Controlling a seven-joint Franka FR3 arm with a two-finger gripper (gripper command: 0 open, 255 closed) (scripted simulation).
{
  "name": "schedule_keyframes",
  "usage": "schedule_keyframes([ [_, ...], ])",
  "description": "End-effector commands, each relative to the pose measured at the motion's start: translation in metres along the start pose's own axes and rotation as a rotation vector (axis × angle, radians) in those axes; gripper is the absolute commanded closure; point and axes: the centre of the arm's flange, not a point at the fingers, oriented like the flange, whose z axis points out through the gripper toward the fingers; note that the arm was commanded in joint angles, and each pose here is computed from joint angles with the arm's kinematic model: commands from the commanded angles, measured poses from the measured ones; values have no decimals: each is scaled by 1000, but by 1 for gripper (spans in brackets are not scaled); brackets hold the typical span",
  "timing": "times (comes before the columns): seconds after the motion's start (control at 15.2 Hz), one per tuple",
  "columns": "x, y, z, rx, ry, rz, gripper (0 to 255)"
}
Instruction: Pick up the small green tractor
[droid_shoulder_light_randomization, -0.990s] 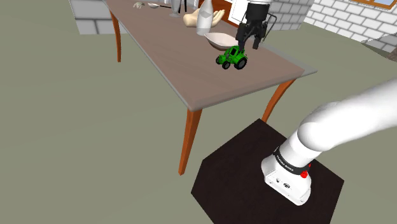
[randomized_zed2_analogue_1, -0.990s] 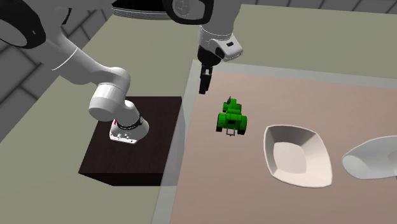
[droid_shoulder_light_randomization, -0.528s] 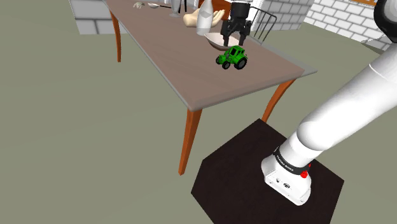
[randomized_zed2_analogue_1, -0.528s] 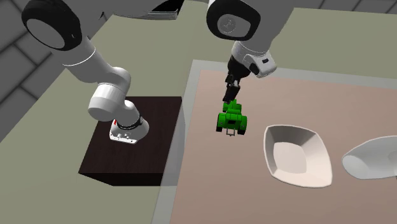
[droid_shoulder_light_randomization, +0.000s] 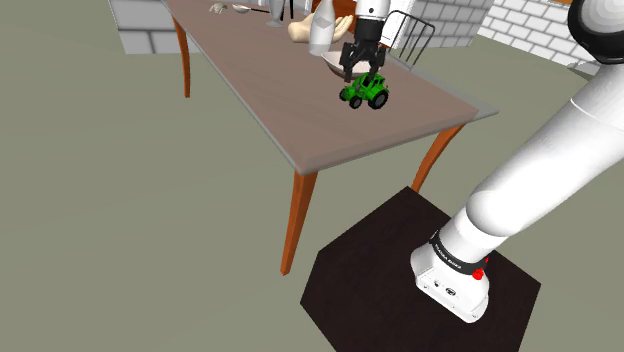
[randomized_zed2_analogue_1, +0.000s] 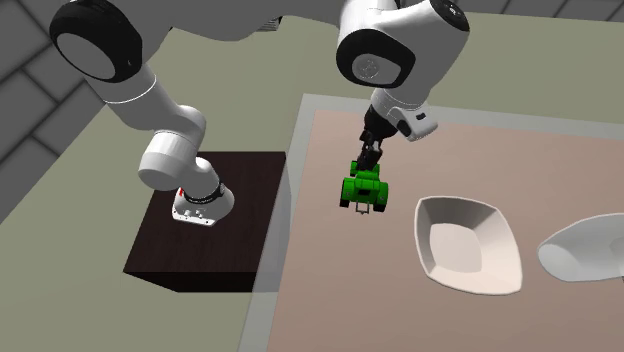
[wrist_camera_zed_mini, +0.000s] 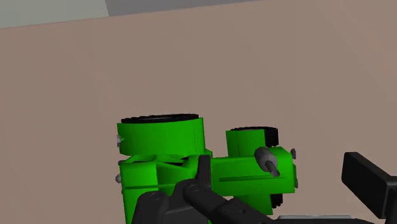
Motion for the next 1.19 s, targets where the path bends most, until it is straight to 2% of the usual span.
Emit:
schedule_keyframes([
  [0.0,2,2,9,0,-2,1,0],
  [0.07,2,2,9,0,-2,1,0],
  [0.13,3,2,10,0,-2,1,255],
  [0.73,2,2,9,0,-2,1,255],
  [1.12,-4,1,-22,0,-2,1,255],
])
